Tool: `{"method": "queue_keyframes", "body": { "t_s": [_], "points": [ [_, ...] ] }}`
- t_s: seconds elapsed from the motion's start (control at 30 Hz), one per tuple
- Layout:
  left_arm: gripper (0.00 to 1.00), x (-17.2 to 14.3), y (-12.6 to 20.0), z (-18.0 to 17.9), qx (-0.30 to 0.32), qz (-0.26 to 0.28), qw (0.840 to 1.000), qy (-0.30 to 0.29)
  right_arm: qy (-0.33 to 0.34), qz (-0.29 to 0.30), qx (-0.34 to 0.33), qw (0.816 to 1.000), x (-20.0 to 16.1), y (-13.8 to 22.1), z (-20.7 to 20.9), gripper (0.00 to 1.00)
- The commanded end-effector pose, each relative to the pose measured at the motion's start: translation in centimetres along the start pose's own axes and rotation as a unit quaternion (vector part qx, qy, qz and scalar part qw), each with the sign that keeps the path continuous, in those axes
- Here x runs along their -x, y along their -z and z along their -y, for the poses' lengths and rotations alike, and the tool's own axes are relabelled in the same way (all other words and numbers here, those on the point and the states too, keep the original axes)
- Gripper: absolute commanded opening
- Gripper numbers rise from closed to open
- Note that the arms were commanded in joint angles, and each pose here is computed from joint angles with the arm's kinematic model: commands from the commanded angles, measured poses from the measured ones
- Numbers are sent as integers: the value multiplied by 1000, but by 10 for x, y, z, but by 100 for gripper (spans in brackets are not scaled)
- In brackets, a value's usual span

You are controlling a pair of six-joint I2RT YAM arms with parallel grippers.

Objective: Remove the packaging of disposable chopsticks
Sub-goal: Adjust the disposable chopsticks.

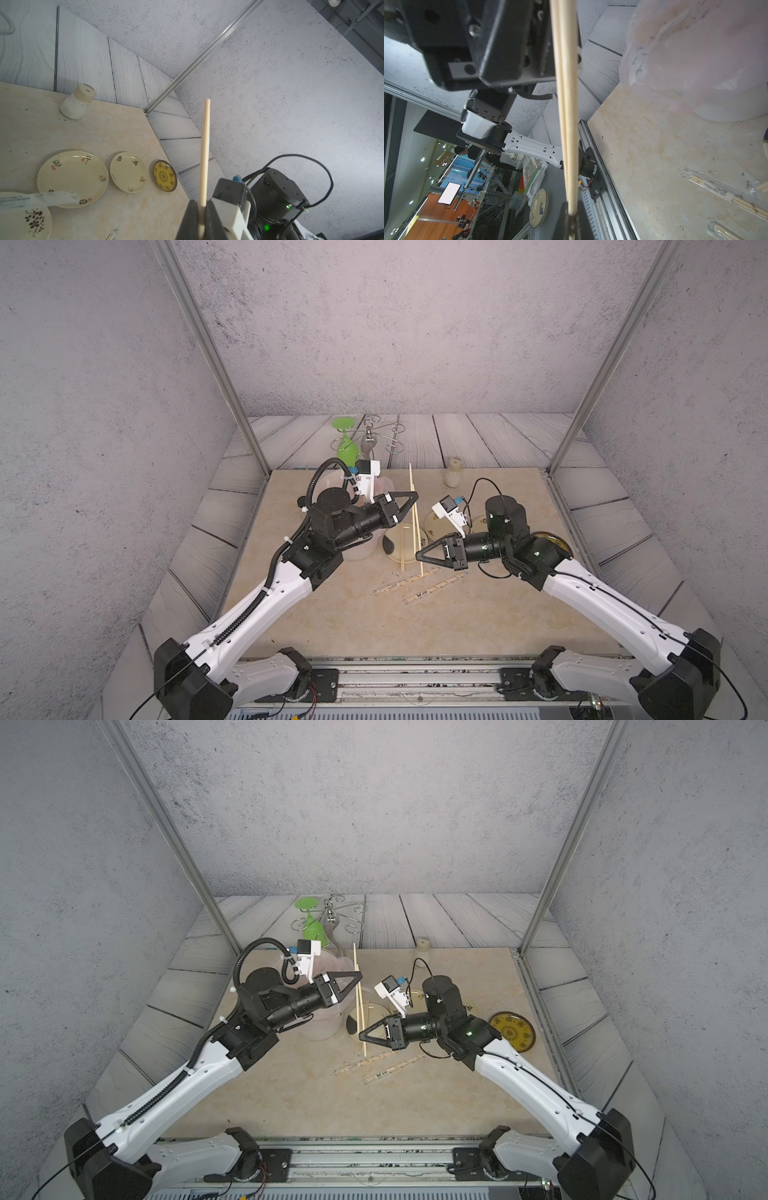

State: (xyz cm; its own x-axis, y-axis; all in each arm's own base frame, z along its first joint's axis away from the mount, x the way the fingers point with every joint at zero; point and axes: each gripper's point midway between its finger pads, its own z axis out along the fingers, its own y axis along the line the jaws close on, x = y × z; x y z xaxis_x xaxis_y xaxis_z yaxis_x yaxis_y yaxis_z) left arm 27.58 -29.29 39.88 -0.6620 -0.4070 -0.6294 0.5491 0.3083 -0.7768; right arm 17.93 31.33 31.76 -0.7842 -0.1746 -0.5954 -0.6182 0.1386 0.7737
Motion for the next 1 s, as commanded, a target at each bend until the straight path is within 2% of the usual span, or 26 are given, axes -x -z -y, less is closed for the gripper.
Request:
{"method": "queue_keyframes", "body": {
  "t_s": [0.0,0.23,0.43,0.6,0.97],
  "points": [
    [11,9,2,14,-29,15,999,10,-7,31,-18,999,11,1,3,0],
    [12,-8,-4,10,-38,-26,998,38,17,29,-31,999,23,2,-2,0],
    [12,-24,-6,0,-25,-63,997,49,22,1,-40,999,22,0,-2,0],
    [11,-25,-4,-1,-22,-61,997,51,10,4,-46,999,22,-3,6,0],
    [14,-38,-5,-15,-8,-80,996,43,11,14,-32,999,31,-3,-3,0]
  ]
}}
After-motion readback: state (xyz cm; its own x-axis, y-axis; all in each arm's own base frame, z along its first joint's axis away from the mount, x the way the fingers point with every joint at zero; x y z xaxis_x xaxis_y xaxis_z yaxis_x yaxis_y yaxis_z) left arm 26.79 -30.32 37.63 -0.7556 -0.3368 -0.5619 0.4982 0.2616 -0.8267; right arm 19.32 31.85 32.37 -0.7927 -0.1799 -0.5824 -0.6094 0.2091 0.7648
